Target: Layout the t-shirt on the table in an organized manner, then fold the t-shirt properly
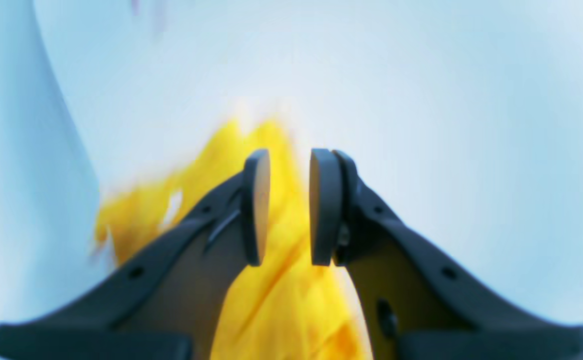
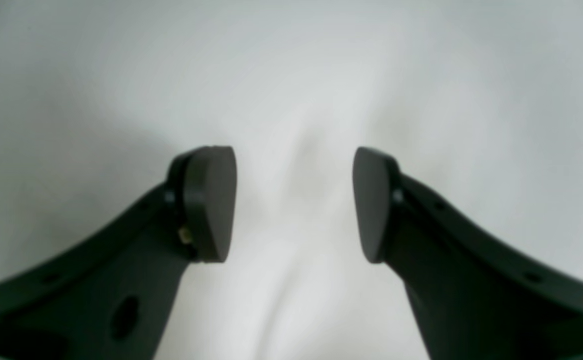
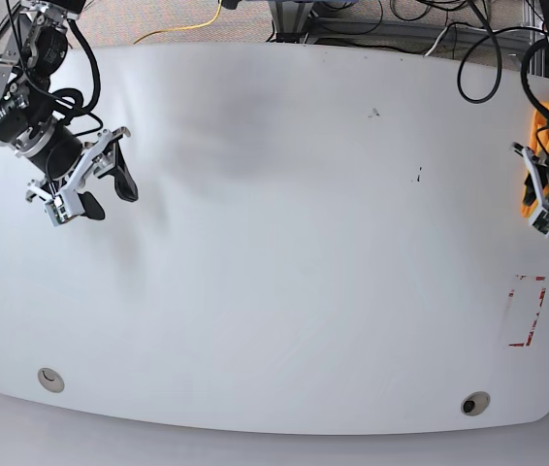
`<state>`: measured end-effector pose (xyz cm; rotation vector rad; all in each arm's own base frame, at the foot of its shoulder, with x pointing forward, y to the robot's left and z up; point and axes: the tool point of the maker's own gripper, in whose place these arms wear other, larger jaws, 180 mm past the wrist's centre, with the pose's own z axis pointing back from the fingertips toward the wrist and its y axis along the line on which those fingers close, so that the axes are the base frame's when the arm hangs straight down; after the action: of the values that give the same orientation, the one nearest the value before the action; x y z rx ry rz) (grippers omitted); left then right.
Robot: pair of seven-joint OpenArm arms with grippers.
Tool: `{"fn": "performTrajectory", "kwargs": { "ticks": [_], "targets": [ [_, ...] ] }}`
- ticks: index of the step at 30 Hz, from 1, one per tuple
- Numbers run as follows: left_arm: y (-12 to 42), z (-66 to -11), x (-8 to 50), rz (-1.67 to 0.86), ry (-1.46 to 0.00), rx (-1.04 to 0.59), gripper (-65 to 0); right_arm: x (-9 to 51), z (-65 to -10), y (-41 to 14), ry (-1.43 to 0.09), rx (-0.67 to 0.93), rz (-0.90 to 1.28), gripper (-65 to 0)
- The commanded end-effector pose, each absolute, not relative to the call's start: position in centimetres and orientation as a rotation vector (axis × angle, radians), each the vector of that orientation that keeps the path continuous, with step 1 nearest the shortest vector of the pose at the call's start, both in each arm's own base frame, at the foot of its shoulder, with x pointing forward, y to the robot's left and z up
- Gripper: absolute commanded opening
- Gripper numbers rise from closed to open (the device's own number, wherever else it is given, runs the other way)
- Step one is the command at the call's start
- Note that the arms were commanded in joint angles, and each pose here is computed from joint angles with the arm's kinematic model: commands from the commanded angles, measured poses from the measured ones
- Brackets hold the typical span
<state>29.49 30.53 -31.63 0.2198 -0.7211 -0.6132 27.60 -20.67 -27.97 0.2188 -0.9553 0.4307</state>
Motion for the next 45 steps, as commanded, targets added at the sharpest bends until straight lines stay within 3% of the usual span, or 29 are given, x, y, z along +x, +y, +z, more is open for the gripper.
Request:
{"fn": "performTrajectory", "kwargs": {
  "ticks": [1,5,12,22,31,45],
  "targets": [
    [27.5,-29.9,31.0,-0.618,-0.832,0.195,-52.5,28.9,-26.8,-21.2,-0.994,0.141,0.462,-29.3],
    [25.1,-30.3,31.8,-0.593,-0.883,0.183,-52.8,30.1,-27.2,-20.8,-1.029,0.056,0.478,-29.3],
    [19.0,-28.8,34.7,-0.453,-1.191,0.074,-52.8,31.8,-27.9,-18.7,-1.151,-0.059,0.533,-29.3],
    [13.3,-27.5,34.2,-0.248,-1.517,-0.103,-52.8,30.8,-29.0,-17.5,-1.353,0.011,0.452,-29.3],
    [12.0,-30.2,27.9,-0.318,-1.425,-0.139,-52.8,24.6,-32.1,-19.3,-1.275,0.032,0.344,-29.3],
    [11.8,-35.1,13.0,-0.317,-1.069,-0.172,-52.8,11.4,-34.9,-20.3,-1.031,0.15,0.168,-29.3]
  ]
}}
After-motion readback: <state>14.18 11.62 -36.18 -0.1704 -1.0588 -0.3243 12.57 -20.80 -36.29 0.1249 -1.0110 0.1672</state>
